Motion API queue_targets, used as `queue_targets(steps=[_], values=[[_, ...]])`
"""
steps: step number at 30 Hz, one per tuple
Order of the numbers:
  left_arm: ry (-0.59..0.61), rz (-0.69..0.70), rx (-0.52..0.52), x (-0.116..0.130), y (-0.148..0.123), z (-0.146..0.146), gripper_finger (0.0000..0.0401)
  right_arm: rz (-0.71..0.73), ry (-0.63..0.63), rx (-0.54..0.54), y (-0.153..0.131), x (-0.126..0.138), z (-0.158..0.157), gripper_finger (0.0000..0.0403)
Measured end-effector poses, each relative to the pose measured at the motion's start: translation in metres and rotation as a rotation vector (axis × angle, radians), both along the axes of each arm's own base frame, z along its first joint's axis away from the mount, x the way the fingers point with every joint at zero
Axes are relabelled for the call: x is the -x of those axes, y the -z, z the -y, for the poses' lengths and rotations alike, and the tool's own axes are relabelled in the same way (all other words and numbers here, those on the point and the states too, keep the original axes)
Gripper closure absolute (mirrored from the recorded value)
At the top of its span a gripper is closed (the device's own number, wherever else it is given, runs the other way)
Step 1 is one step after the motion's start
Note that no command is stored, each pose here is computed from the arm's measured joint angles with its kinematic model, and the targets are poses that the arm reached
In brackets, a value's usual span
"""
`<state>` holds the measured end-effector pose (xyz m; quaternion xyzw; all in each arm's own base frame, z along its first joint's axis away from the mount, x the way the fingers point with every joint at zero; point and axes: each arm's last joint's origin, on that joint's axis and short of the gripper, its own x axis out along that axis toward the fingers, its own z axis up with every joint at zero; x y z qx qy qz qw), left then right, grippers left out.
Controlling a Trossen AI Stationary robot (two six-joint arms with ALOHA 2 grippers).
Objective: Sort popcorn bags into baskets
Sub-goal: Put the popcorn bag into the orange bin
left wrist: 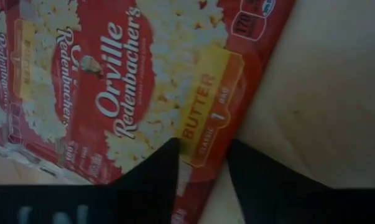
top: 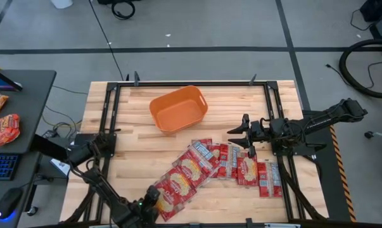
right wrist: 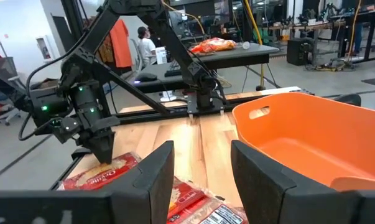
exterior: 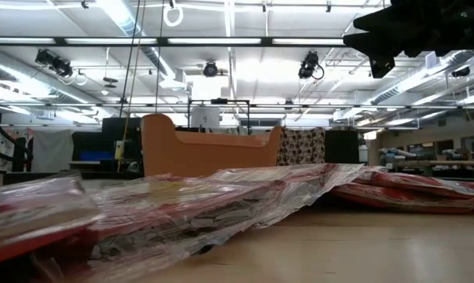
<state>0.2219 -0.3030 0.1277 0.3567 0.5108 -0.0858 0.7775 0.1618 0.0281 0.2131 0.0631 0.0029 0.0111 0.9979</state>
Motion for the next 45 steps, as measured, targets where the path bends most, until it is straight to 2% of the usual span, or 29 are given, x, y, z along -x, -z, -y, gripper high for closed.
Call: queue_targets(steps=[4, 8, 13, 17, 22, 26, 30, 37, 42, 45], values=[[-0.027, 0.004, 0.009, 0.0, 0.001, -0.001, 0.0333, 0.0, -0.001, 0.0, 0.0, 0.0, 0.0, 0.0239], [-0.125, 0.043, 0.039, -0.001, 0.002, -0.002, 0.039, 0.0, -0.002, 0.0, 0.0, 0.0, 0.0, 0.0239], [-0.252, 0.044, 0.065, -0.007, -0.01, -0.012, 0.0394, 0.023, -0.002, -0.008, -0.002, 0.0, 0.0, 0.0239], [-0.316, 0.073, 0.093, -0.018, -0.05, -0.023, 0.0397, 0.075, 0.007, -0.019, -0.007, 0.0, 0.001, 0.0239], [-0.418, 0.143, 0.133, -0.036, -0.095, -0.052, 0.0399, 0.1, 0.086, 0.004, -0.01, -0.001, 0.009, 0.0239], [-0.507, 0.223, 0.163, -0.057, -0.126, -0.086, 0.0399, 0.1, 0.125, 0.005, -0.01, -0.001, 0.016, 0.0239], [-0.619, 0.297, 0.17, -0.079, -0.152, -0.132, 0.04, 0.091, 0.121, 0.002, -0.009, -0.002, 0.016, 0.0239], [-0.814, 0.343, 0.209, -0.122, -0.184, -0.221, 0.04, 0.101, -0.048, -0.035, -0.01, 0.0, 0.005, 0.0239], [-0.946, 0.327, 0.252, -0.133, -0.195, -0.286, 0.04, 0.056, -0.107, -0.039, -0.006, 0.001, -0.005, 0.0239], [-1.022, 0.259, 0.33, -0.131, -0.194, -0.321, 0.04, 0.034, -0.115, -0.008, -0.003, 0.002, -0.009, 0.0239]])
